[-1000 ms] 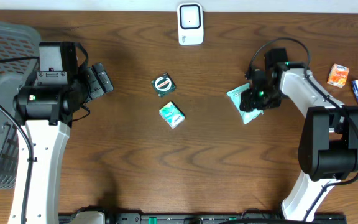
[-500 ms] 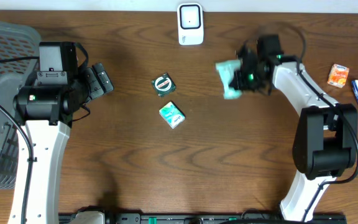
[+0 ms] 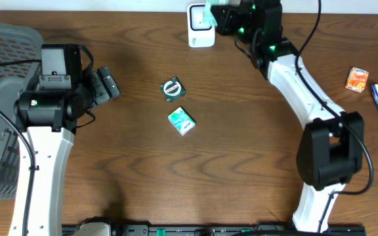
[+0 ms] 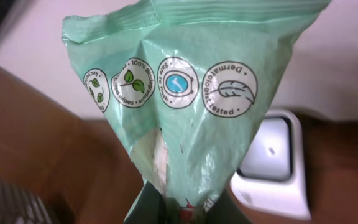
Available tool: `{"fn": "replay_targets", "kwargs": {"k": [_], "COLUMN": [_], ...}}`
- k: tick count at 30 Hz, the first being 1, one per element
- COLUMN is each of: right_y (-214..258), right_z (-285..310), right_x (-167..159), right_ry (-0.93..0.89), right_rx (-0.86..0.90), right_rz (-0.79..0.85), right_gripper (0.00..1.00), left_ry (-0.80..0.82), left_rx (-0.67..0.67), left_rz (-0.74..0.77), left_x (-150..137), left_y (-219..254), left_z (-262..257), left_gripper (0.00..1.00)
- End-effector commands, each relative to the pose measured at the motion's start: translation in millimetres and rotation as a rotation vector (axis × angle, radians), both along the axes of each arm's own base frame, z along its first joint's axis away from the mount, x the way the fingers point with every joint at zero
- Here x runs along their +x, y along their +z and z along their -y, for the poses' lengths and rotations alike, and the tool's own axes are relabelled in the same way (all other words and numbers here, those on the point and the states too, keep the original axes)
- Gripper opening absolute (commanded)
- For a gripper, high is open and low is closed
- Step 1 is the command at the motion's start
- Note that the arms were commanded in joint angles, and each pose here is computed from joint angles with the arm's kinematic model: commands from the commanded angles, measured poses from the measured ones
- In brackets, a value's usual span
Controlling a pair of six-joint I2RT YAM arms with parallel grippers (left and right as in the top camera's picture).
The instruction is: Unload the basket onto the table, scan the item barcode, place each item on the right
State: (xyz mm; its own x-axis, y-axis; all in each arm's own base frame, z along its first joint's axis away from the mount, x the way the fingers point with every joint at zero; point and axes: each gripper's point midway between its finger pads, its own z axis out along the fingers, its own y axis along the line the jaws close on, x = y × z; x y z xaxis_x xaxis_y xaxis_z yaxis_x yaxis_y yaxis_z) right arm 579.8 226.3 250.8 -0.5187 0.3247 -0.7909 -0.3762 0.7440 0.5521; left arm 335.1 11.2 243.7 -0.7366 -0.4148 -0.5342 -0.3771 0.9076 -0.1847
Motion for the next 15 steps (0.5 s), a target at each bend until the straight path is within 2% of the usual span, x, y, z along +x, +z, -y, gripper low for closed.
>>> {"fn": "replay_targets", "kwargs": {"k": [1, 7, 11, 15], "right_y": [-17, -61, -91, -101], "right_z": [-11, -28, -24, -17], "right_x": [21, 55, 64, 63], "right_ry": [-0.028, -0.016, -0.043, -0.057], "right_rx": [0.064, 0.017, -0.048, -0.115], "right_rz": [-0.061, -0.136, -0.182, -0.188], "right_gripper": [0.01, 0.01, 0.01, 0.01], "left_ry": [0.009, 0.009, 0.009, 0.009], "left_rx": [0.017, 0.017, 0.017, 0.018], "left_rz": [-0.002, -0.002, -0.002, -0.002], "left_x": [0, 0, 0, 0], "left_y": [0, 0, 0, 0], "left_z": [-4, -4, -4, -4], "left_gripper": [0.98, 0.98, 0.98, 0.98]}}
